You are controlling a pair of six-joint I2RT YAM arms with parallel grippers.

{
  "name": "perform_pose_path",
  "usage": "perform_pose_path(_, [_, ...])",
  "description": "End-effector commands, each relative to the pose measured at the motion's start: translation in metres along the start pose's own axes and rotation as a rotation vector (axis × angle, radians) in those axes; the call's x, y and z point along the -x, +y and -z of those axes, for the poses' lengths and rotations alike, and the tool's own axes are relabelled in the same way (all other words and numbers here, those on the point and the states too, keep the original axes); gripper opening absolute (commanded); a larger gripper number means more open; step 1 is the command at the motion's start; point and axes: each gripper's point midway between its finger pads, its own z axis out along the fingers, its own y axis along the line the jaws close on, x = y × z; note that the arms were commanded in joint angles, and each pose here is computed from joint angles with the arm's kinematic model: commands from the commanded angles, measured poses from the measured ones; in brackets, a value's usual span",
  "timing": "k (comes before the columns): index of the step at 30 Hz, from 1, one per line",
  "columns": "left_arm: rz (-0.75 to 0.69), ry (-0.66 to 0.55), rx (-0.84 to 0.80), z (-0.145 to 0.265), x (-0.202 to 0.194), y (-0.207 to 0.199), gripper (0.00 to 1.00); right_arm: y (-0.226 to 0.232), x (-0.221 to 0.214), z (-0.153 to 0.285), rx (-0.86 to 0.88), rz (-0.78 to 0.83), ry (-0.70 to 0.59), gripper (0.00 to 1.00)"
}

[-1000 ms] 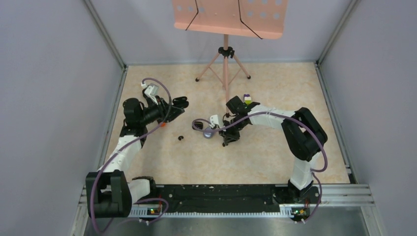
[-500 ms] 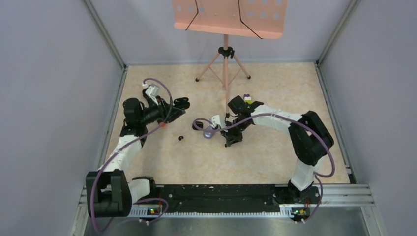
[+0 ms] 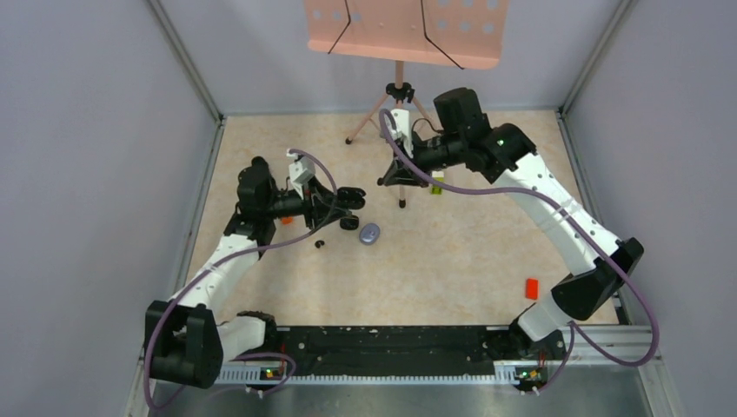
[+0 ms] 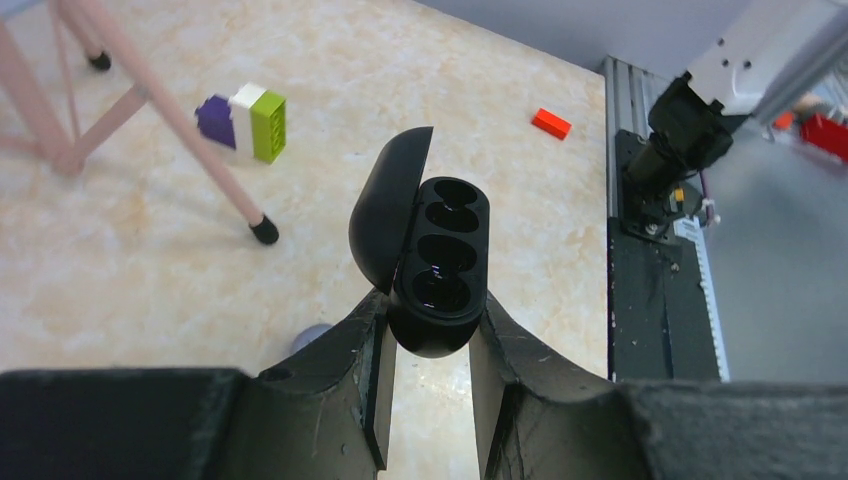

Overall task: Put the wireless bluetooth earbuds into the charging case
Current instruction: Insert the right earbud into the right side groove of the charging case.

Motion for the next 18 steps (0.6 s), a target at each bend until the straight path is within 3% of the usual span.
perform_pose_path(1, [-0.202,-0.01,-0.102,-0.009,0.021,-0.02,0.0,0.016,0.02,-0.012,0.058,-0.088,-0.005,0.0])
perform_pose_path(18, [-0.096,-0.074,-0.104,-0.013,0.036,-0.031,0.0,0.017,0.012,-0.042,0.038,-0.03,0.056,0.0])
